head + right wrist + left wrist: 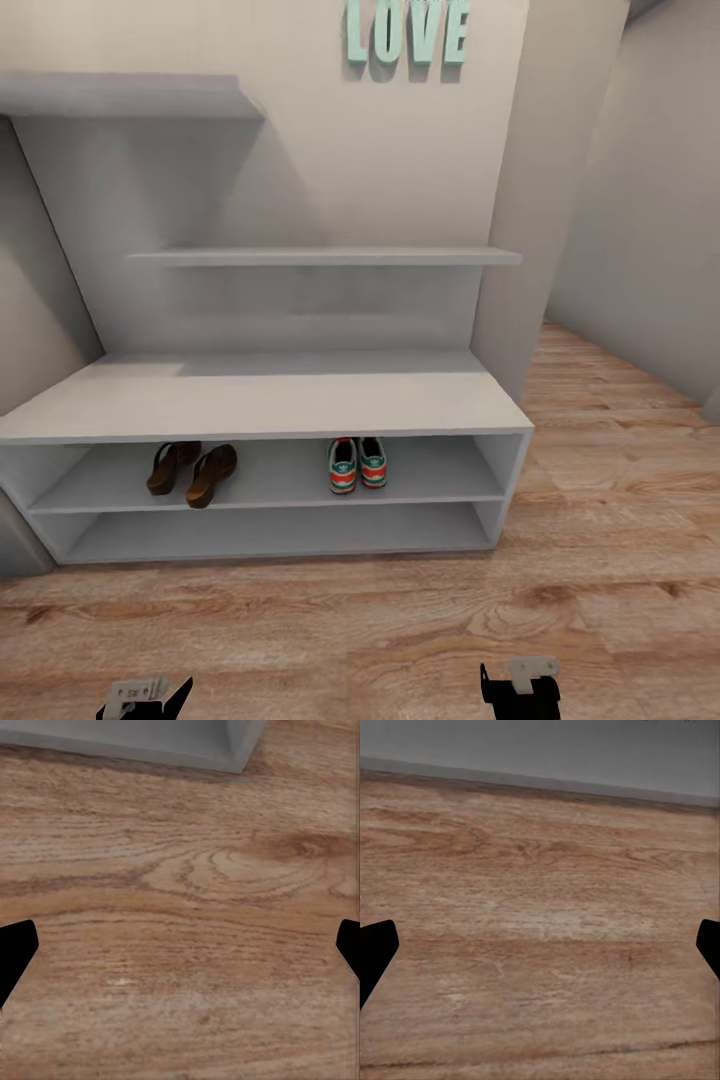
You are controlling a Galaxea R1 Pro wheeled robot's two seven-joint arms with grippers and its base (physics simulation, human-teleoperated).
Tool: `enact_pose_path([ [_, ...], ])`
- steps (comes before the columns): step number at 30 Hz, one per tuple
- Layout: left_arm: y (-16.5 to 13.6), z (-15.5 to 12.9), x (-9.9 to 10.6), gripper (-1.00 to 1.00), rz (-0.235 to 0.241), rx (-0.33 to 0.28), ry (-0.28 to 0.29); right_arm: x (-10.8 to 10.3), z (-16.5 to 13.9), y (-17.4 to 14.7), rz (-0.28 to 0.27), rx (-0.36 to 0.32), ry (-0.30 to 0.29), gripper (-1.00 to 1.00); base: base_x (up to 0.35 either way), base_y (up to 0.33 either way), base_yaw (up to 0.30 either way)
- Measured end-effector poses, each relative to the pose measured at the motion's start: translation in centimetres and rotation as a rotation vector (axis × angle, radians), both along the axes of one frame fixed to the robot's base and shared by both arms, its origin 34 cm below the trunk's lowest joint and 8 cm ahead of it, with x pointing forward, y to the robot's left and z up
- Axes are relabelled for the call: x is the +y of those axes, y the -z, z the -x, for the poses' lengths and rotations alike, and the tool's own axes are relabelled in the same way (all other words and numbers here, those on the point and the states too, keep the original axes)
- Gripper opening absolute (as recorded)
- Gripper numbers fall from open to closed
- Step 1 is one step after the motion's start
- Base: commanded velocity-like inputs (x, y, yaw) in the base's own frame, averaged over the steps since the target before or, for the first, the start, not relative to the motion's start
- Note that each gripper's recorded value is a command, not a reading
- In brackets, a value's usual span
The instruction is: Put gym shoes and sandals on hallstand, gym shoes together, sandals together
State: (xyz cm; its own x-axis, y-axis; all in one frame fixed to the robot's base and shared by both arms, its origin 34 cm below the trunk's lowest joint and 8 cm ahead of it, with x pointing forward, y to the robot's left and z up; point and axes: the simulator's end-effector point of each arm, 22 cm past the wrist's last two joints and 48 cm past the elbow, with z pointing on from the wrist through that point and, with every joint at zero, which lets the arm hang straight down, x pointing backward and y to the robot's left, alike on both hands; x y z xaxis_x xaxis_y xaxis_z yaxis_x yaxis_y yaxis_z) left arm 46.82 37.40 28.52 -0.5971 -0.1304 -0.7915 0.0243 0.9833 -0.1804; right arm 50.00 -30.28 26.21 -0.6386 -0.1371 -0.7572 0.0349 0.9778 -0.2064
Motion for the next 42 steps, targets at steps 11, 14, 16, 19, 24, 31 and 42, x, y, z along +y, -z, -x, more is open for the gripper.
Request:
enact_pose_path([
  [11, -2.4, -0.5, 1.2, 1.0, -0.019, 0.008, -0.024, -0.1, 0.3, -2.0, 0.002, 0.008, 0.001, 1.0, 0.0, 0.0, 0.0],
  [14, -3.0, -0.6, 1.9, 1.0, -0.031, 0.01, -0.043, -0.1, 0.5, -2.5, 0.003, 0.014, 0.003, 1.0, 0.0, 0.0, 0.0],
  [16, -3.5, -0.6, 2.3, 1.0, -0.036, 0.011, -0.054, -0.2, 0.6, -2.9, 0.004, 0.016, 0.004, 1.0, 0.0, 0.0, 0.0],
  [19, -4.2, -0.8, 2.7, 1.0, -0.042, 0.011, -0.068, -0.2, 0.6, -3.4, 0.005, 0.02, 0.005, 1.0, 0.0, 0.0, 0.0],
  [24, -5.3, -1.1, 3.0, 1.0, -0.045, 0.011, -0.078, 0.1, 0.9, -4.2, 0.001, 0.033, 0.006, 1.0, 0.0, 0.0, 0.0],
  [31, -6.8, -1.4, 2.9, 1.0, -0.044, 0.012, -0.082, 0.4, 1.5, -5.1, -0.003, 0.054, 0.007, 1.0, 0.0, 0.0, 0.0],
  [42, -9.1, -1.9, 2.9, 1.0, -0.044, 0.012, -0.083, 0.5, 2.6, -6.7, -0.004, 0.081, 0.007, 1.0, 0.0, 0.0, 0.0],
])
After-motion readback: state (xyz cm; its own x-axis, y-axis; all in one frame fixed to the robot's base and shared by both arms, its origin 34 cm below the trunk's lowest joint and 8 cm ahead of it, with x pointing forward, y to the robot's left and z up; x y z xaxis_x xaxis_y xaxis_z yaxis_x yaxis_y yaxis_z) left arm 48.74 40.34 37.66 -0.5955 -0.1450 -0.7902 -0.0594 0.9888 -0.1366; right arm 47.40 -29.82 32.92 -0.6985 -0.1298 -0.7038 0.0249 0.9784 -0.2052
